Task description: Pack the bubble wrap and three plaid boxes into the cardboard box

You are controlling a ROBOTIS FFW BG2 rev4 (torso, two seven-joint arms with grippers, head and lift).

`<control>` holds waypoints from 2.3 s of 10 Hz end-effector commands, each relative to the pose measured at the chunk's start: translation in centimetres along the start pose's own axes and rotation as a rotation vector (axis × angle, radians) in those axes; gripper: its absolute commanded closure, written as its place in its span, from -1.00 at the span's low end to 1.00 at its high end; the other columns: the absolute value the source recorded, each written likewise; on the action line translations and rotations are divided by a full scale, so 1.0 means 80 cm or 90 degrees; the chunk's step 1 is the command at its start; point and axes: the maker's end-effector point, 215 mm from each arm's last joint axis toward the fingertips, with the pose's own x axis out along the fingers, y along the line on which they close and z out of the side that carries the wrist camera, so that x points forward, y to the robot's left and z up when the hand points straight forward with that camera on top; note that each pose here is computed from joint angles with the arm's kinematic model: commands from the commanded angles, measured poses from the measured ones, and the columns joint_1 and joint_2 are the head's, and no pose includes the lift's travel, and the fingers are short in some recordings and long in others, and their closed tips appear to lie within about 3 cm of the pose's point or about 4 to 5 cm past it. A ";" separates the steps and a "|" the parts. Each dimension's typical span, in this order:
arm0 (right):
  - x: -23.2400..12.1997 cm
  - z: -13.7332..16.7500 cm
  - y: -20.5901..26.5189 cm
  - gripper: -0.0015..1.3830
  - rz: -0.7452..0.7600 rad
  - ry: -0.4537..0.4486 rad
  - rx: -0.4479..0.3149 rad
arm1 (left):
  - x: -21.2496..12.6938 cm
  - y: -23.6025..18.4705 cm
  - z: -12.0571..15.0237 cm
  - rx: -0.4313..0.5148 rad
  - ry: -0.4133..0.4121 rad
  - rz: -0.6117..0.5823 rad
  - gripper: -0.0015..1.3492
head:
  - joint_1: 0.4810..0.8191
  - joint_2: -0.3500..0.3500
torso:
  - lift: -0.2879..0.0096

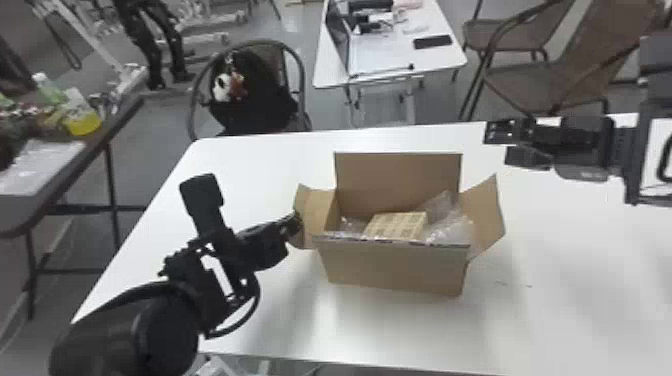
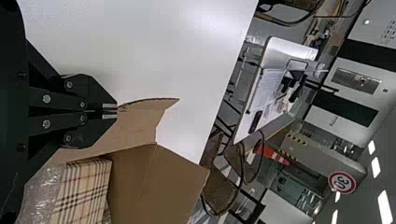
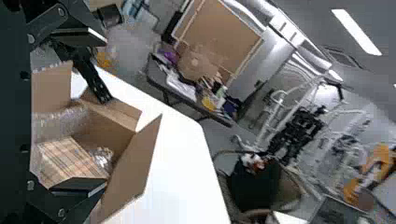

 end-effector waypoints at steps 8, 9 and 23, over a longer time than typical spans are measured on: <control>-0.237 -0.083 -0.161 -0.67 -0.544 -0.329 -0.394 | -0.015 0.021 -0.010 -0.022 -0.009 0.012 0.81 | 0.27 0.02 | -0.06; -0.243 -0.094 -0.163 -0.67 -0.555 -0.323 -0.410 | -0.015 0.020 -0.010 -0.022 -0.009 0.011 0.81 | 0.27 0.02 | -0.06; -0.370 -0.094 -0.328 -0.66 -0.706 -0.399 -0.357 | -0.021 0.027 -0.016 -0.032 -0.011 0.011 0.81 | 0.27 -0.43 | -0.06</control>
